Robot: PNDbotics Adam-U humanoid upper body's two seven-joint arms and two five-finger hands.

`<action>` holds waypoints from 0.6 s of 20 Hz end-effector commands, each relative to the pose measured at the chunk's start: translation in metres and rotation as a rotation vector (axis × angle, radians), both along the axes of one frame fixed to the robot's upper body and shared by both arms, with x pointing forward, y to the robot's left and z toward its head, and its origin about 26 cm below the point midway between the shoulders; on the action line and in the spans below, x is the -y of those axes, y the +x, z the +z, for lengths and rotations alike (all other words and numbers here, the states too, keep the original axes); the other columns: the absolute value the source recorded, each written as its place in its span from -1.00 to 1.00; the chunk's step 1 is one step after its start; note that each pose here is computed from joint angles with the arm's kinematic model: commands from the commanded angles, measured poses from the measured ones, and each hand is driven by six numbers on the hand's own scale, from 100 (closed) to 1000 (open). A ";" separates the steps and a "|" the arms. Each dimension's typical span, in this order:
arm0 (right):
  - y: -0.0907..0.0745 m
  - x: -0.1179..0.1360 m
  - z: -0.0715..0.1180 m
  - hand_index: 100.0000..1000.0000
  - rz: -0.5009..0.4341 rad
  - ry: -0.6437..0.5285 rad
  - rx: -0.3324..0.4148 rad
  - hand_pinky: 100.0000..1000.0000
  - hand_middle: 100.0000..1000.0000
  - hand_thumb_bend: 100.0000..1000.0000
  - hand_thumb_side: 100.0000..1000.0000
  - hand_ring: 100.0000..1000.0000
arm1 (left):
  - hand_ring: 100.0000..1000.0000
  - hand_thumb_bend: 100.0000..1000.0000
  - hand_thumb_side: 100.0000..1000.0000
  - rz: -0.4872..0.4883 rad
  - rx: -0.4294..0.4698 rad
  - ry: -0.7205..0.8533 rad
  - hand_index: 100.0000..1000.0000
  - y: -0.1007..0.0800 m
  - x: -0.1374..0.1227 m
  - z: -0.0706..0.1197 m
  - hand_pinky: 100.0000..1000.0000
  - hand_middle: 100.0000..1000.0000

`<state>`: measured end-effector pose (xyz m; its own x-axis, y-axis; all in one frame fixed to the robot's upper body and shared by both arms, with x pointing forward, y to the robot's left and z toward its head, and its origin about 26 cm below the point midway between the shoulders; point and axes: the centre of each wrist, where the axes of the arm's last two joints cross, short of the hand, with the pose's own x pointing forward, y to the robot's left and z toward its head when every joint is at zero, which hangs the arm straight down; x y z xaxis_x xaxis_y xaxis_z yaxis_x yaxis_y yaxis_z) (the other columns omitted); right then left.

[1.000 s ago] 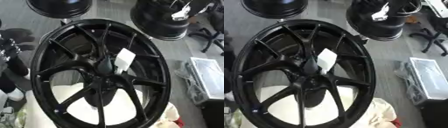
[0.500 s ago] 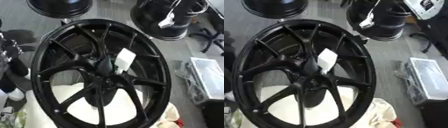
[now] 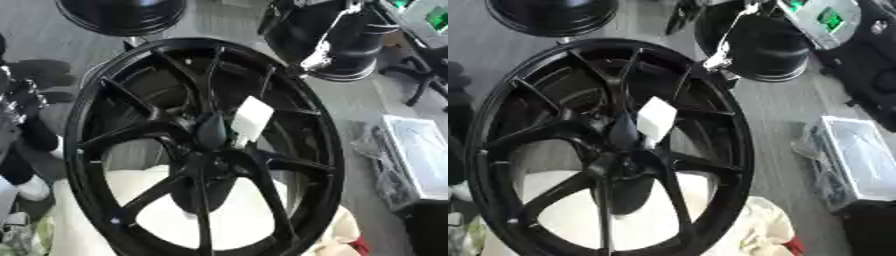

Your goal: Pull the pin out of the wheel hub.

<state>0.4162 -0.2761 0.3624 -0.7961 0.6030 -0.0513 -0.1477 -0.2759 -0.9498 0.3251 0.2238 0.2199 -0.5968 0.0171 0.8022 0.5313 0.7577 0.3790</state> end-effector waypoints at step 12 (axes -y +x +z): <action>-0.042 -0.012 0.010 0.70 0.208 -0.213 0.055 0.77 0.59 -0.12 -0.15 0.73 | 0.66 -0.69 0.53 0.005 0.009 0.031 0.46 -0.001 -0.004 0.002 0.60 0.52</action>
<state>0.3844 -0.2587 0.3576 -0.8628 0.4917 -0.1170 -0.0739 -0.3517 -0.9332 0.3259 0.2250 0.2167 -0.5885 0.0080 0.8085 0.5323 0.7565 0.3799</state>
